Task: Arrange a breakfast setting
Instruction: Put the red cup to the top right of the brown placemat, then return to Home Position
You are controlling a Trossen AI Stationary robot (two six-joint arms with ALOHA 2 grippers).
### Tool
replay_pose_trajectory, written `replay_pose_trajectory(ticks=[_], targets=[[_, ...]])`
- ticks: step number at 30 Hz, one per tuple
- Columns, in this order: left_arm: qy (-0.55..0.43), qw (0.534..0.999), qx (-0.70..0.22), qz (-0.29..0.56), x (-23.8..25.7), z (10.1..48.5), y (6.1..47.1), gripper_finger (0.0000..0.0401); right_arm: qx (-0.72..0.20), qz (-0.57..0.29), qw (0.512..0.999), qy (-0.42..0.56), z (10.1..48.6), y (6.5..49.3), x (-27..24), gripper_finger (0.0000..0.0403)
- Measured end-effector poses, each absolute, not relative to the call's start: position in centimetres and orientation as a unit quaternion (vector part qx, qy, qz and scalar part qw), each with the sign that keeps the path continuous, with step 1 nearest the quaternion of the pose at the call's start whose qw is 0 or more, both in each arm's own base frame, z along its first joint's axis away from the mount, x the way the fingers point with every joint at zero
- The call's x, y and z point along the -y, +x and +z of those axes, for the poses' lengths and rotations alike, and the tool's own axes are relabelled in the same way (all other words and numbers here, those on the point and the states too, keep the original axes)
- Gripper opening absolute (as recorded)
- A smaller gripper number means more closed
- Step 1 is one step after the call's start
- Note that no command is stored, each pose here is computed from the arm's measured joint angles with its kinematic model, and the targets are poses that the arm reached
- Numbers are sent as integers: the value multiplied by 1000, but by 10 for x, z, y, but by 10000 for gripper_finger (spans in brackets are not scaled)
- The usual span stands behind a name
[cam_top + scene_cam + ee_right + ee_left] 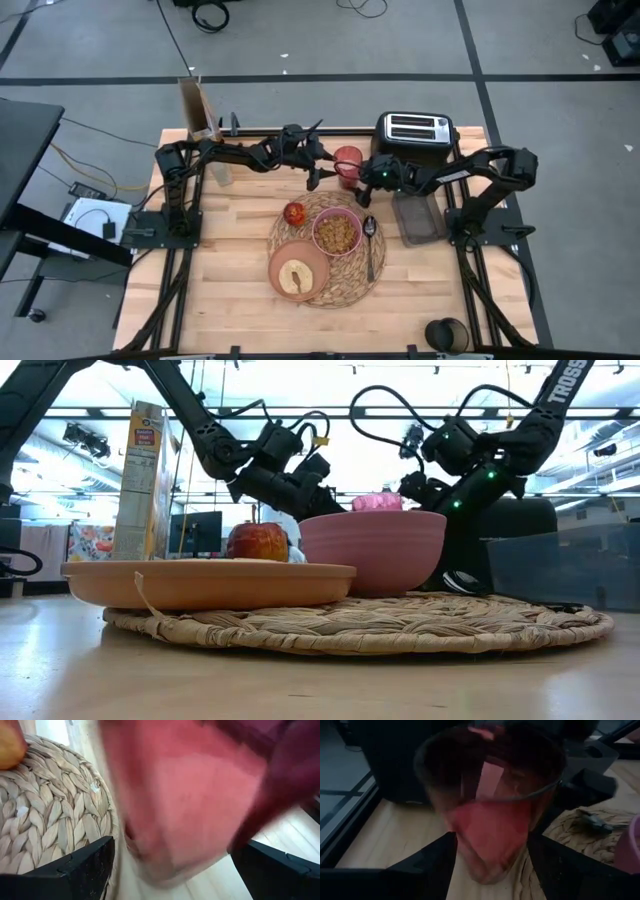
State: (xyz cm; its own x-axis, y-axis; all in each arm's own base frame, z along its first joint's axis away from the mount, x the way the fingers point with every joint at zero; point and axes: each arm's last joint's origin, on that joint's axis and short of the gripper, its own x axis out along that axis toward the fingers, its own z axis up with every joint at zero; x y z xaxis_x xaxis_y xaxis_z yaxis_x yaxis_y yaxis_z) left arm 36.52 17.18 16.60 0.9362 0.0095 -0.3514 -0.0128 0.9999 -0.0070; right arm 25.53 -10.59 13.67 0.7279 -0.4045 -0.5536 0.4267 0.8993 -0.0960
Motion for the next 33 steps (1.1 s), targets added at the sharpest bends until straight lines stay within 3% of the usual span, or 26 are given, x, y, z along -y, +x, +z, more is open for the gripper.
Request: replay_pose_trajectory(ticks=[8, 22, 33], targets=[[11, 986, -167, -4, -170, 178, 363, 249, -313, -224, 923, 17, 148, 246, 103, 394], [-49, 962, -269, 25, -161, 223, 321, 246, -353, -225, 907, 47, 181, 212, 85, 393], [-208, 945, -252, -15, -84, 286, 300, 154, -330, -156, 927, 87, 242, 203, 27, 384]])
